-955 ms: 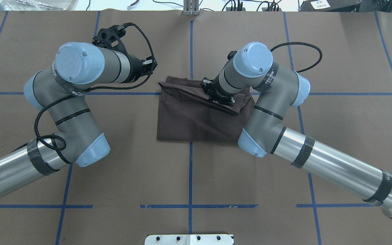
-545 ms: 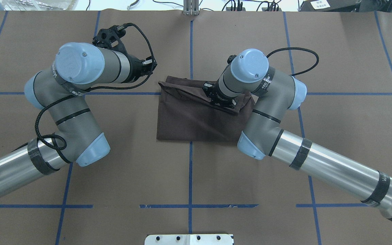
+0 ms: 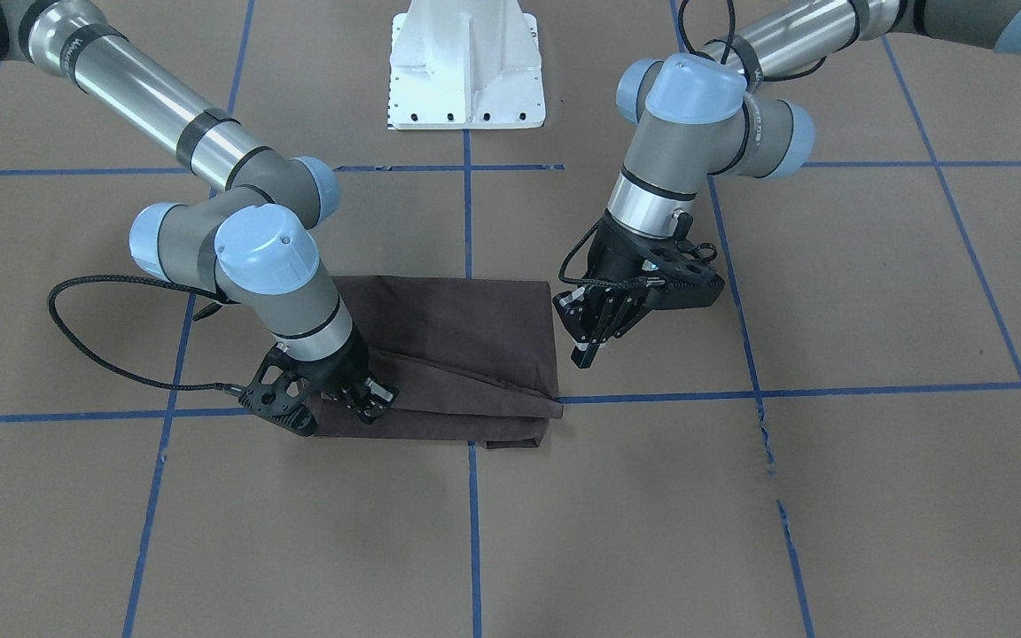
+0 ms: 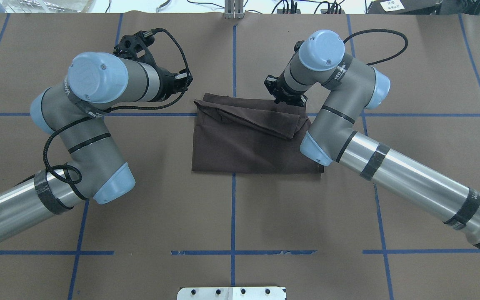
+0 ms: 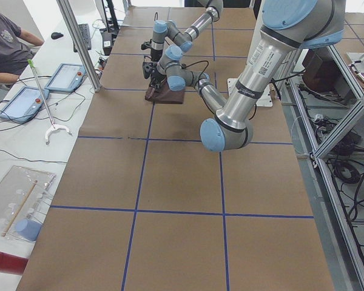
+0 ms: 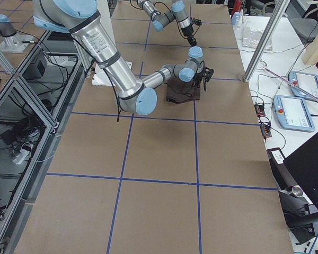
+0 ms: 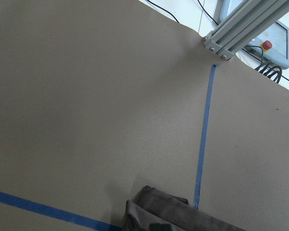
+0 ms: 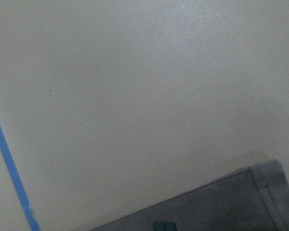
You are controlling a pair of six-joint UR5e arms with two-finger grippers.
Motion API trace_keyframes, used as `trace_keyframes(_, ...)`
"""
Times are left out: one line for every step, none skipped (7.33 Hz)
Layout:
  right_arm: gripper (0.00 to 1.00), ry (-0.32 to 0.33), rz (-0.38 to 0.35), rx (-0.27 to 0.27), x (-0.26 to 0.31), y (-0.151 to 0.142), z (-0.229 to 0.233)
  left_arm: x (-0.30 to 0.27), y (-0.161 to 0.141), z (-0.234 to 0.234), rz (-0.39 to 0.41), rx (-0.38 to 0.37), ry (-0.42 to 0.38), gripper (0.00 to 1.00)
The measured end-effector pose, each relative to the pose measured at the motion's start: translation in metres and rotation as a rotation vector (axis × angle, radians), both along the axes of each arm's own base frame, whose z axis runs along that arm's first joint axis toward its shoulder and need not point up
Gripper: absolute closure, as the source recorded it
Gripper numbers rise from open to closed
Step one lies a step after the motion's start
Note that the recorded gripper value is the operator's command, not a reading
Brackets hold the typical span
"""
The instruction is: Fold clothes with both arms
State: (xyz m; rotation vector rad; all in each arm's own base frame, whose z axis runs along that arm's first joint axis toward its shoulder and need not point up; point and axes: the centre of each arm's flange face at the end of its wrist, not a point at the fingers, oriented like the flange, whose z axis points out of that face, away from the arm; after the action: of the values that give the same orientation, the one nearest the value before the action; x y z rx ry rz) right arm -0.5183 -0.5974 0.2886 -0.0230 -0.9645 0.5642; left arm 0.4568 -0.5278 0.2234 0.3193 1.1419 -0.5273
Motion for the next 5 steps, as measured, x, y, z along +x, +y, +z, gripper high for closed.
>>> trace_keyframes(1.0, -0.027, -0.008, -0.013, -0.01, 0.012, -0.014, 0.0, 0.0, 0.0, 0.0, 0.0, 0.001, 1.0)
trace_keyframes(1.0, -0.061, -0.025, -0.028, -0.025, 0.038, -0.028, 0.0, 0.0, -0.001, -0.001, -0.001, 0.002, 1.0)
trace_keyframes(1.0, -0.088, -0.036, -0.046, -0.036, 0.062, -0.037, 0.0, 0.0, 0.0, -0.001, -0.003, 0.002, 1.0)
trace_keyframes(1.0, -0.101, -0.049, -0.057, -0.047, 0.081, -0.041, -0.001, 0.001, 0.0, -0.001, -0.005, 0.003, 1.0)
trace_keyframes(1.0, -0.1, -0.057, -0.06, -0.057, 0.093, -0.041, -0.001, 0.001, 0.0, -0.002, -0.006, 0.004, 1.0)
